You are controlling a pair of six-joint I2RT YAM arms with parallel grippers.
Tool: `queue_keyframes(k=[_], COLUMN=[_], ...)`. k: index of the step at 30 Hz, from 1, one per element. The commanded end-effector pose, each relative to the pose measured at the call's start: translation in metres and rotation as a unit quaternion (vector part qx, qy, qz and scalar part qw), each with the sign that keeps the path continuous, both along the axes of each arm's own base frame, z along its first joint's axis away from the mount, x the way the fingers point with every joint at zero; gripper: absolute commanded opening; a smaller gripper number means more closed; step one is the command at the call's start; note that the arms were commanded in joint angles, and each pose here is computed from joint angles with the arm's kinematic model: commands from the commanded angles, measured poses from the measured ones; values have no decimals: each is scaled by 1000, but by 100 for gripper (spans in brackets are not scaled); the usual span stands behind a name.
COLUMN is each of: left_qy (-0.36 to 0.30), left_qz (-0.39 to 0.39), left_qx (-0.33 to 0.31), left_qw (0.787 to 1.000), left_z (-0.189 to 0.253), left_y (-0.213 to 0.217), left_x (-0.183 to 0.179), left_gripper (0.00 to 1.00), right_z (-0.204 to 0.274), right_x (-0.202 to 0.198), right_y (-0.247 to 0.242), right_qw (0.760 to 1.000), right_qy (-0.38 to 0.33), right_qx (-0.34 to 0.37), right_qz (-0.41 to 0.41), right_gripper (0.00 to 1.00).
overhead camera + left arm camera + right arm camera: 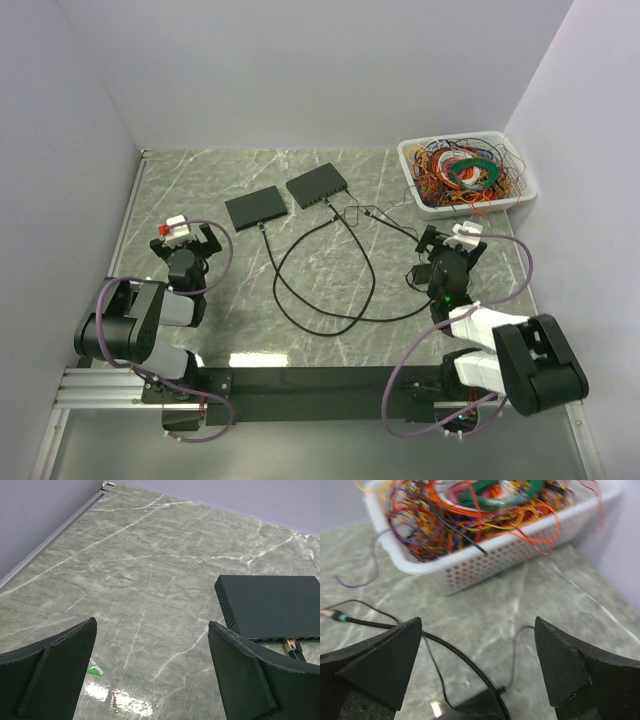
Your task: Insert the plug into the switch port
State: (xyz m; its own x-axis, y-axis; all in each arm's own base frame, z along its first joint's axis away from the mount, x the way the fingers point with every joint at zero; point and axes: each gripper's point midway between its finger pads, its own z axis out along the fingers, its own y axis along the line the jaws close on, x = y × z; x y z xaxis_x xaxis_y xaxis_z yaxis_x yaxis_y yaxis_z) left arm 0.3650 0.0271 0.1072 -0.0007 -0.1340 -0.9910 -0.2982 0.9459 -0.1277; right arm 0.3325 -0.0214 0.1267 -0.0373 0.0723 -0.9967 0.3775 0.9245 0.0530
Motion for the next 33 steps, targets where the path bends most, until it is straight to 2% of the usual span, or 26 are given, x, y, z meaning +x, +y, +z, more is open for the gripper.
queue_keyframes(k=[1, 12, 33], left_qy=[-42, -42, -43], left_qz=[-4, -4, -3], left_qx=[-3, -3, -3], left_qw=[999, 999, 999], left_z=[24, 24, 24], left_y=[-1, -1, -1], left_x=[7, 7, 7], left_gripper=[99, 99, 99], right_z=[20, 17, 16], right_x=[17, 25, 22], right_y=[9, 0, -3], right_qw=[998, 996, 997], right_qy=[-55, -69, -64], right_qx=[6, 45, 39], right_qz=[33, 41, 35], right_gripper=[100, 100, 100])
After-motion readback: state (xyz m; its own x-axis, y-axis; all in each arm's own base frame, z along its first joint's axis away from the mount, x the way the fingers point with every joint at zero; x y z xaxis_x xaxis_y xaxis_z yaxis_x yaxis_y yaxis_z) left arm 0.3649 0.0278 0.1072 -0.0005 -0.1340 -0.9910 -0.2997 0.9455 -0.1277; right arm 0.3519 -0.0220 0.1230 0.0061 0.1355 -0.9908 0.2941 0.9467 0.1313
